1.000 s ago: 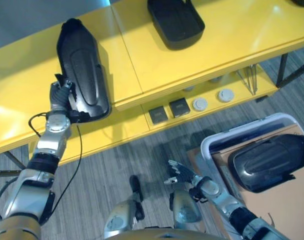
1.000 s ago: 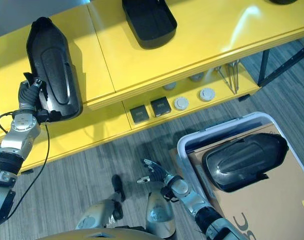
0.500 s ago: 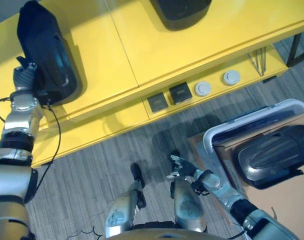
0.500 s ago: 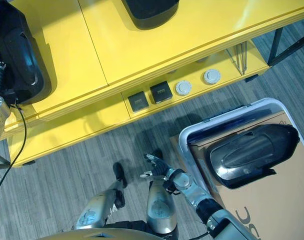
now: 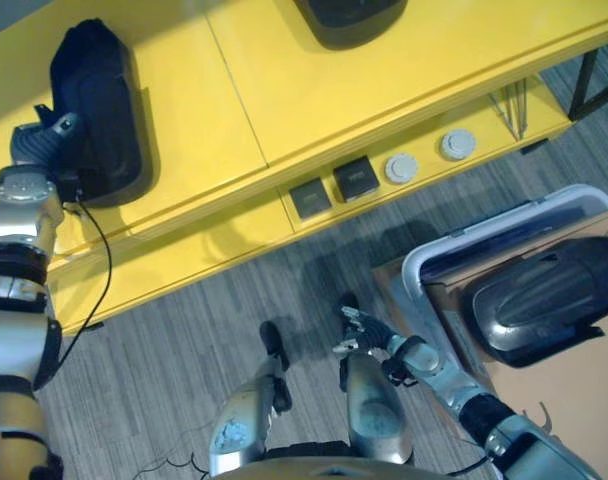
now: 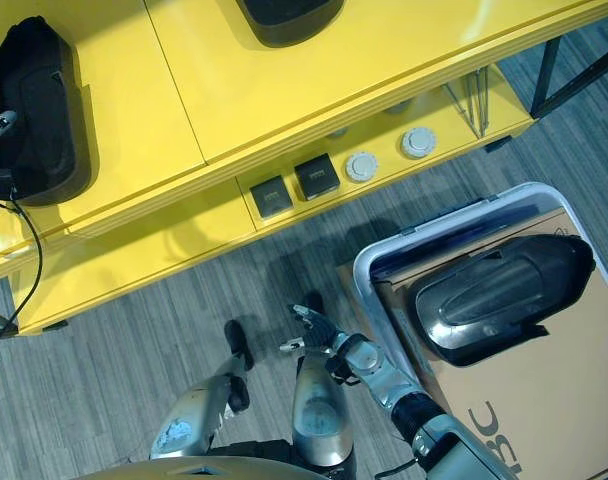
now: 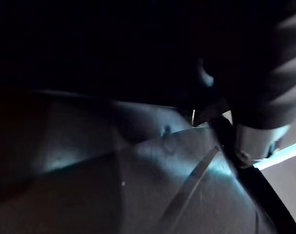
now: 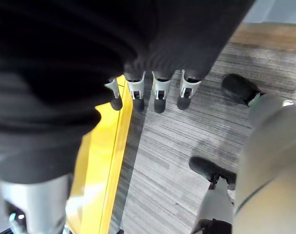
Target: Move parts from the plastic box to the shelf.
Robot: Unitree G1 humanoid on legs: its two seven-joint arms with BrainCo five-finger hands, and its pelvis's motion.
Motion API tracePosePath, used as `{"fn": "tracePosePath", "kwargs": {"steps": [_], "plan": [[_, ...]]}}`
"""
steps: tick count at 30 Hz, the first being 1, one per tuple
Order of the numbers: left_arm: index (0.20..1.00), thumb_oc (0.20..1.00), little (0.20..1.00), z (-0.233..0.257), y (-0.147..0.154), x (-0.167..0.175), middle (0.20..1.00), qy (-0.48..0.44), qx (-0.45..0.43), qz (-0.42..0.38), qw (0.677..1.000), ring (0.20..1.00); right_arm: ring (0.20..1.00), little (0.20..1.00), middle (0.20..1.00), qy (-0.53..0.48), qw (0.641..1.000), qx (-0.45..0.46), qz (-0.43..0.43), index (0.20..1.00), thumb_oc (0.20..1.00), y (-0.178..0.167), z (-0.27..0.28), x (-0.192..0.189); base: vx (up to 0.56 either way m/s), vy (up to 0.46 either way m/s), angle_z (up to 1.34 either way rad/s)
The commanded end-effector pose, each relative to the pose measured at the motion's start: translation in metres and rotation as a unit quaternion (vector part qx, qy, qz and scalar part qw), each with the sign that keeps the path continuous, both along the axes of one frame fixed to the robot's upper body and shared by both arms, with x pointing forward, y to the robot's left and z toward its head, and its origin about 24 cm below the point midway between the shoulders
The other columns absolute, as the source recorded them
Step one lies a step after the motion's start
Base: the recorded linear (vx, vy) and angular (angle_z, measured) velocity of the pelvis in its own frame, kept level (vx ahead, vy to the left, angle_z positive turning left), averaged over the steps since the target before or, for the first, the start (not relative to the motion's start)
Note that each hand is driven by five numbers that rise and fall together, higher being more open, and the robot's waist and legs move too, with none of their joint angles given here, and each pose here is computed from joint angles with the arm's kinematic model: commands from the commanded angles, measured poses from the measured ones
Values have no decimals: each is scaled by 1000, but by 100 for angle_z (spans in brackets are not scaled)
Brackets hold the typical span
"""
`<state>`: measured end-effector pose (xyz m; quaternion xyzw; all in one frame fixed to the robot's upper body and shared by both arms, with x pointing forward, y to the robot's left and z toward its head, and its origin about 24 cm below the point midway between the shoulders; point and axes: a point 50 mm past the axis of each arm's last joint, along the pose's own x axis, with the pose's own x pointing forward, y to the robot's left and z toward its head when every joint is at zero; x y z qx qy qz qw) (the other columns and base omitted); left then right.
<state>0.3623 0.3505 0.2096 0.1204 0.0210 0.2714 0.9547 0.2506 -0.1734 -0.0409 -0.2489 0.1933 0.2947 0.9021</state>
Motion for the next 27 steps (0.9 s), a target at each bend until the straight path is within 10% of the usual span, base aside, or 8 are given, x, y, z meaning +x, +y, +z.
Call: {"fn": "tracePosePath", "kwargs": {"steps": [1,27], "plan": [[1000,1000,1000,0,7,0,1000,29,38,20,999,1000,1000,1000,1000,-4,999,32,26,1000,1000,22,0,-3,-31,-27,0],[1000,1000,1000,38,-37,-9,1000,-163,146,-65,974,1000,1000,1000,1000,92,992,42,-78,1000,1000,14,-52,-55,41,-25,3]]}}
